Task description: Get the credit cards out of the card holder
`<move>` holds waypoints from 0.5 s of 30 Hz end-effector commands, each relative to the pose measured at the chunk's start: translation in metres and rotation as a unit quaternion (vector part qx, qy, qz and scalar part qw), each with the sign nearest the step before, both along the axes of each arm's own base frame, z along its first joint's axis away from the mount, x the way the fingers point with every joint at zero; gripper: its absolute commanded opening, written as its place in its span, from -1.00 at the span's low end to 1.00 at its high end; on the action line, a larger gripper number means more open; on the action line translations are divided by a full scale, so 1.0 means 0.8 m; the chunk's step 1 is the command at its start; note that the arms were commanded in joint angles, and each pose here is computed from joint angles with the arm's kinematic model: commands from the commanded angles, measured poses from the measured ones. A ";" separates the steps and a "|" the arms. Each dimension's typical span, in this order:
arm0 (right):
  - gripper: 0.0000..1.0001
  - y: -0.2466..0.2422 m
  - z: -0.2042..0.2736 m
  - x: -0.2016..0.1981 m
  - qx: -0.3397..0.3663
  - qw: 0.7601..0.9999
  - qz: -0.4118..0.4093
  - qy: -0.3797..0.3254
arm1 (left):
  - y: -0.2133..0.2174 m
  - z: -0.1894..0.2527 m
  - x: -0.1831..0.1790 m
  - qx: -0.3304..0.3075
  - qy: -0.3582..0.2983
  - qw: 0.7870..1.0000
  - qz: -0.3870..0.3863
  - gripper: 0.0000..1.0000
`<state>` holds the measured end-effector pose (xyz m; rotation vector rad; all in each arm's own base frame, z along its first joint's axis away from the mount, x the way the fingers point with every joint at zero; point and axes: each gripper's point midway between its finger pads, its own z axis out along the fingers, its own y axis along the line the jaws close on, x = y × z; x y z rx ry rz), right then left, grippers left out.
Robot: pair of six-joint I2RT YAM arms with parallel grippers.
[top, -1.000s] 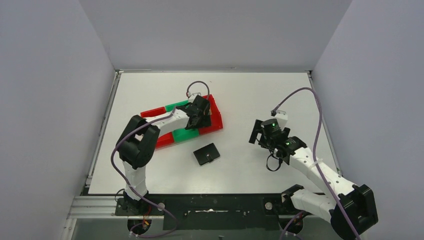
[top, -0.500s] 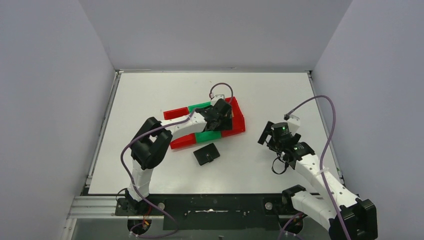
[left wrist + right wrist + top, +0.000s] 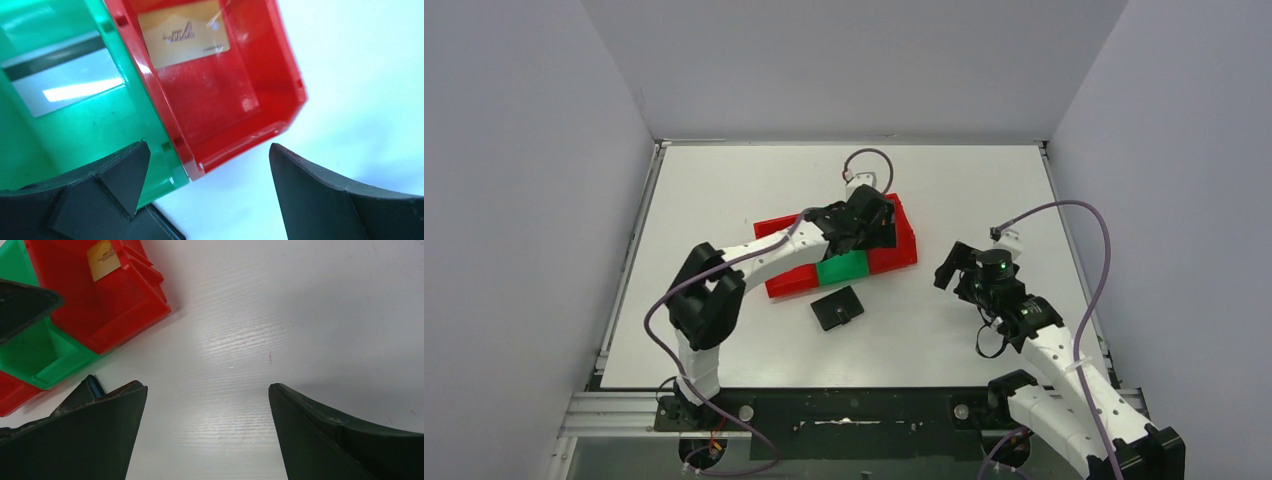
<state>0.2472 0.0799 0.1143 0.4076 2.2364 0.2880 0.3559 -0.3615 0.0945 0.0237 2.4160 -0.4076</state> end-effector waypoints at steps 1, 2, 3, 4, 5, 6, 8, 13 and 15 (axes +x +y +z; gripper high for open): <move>0.96 0.021 0.023 0.014 0.029 0.998 0.038 -0.046 | 0.020 0.118 0.003 -0.057 -0.095 0.994 0.022 0.88; 0.96 0.023 0.023 0.015 0.030 0.998 0.042 -0.045 | 0.032 0.124 -0.001 -0.057 -0.101 0.993 0.035 0.88; 0.96 0.024 0.022 0.016 0.031 0.998 0.043 -0.044 | 0.046 0.127 -0.006 -0.057 -0.106 0.992 0.049 0.89; 0.96 0.025 0.020 0.017 0.031 0.998 0.044 -0.040 | 0.060 0.127 -0.011 -0.057 -0.108 0.991 0.062 0.90; 0.96 0.026 0.018 0.018 0.031 0.998 0.043 -0.038 | 0.077 0.135 -0.015 -0.064 -0.113 0.988 0.078 0.90; 0.96 0.027 0.016 0.019 0.032 0.998 0.042 -0.034 | 0.093 0.135 -0.019 -0.068 -0.113 0.987 0.094 0.90; 0.96 0.029 0.014 0.021 0.034 0.998 0.039 -0.030 | 0.123 0.124 -0.026 -0.085 -0.096 0.984 0.121 0.91; 0.96 0.028 0.006 0.028 0.037 0.999 0.016 -0.019 | 0.173 0.087 -0.036 -0.132 -0.056 0.976 0.166 0.82; 0.96 0.025 0.004 0.029 0.033 0.999 0.006 -0.013 | 0.187 0.079 -0.037 -0.122 -0.049 0.974 0.184 0.65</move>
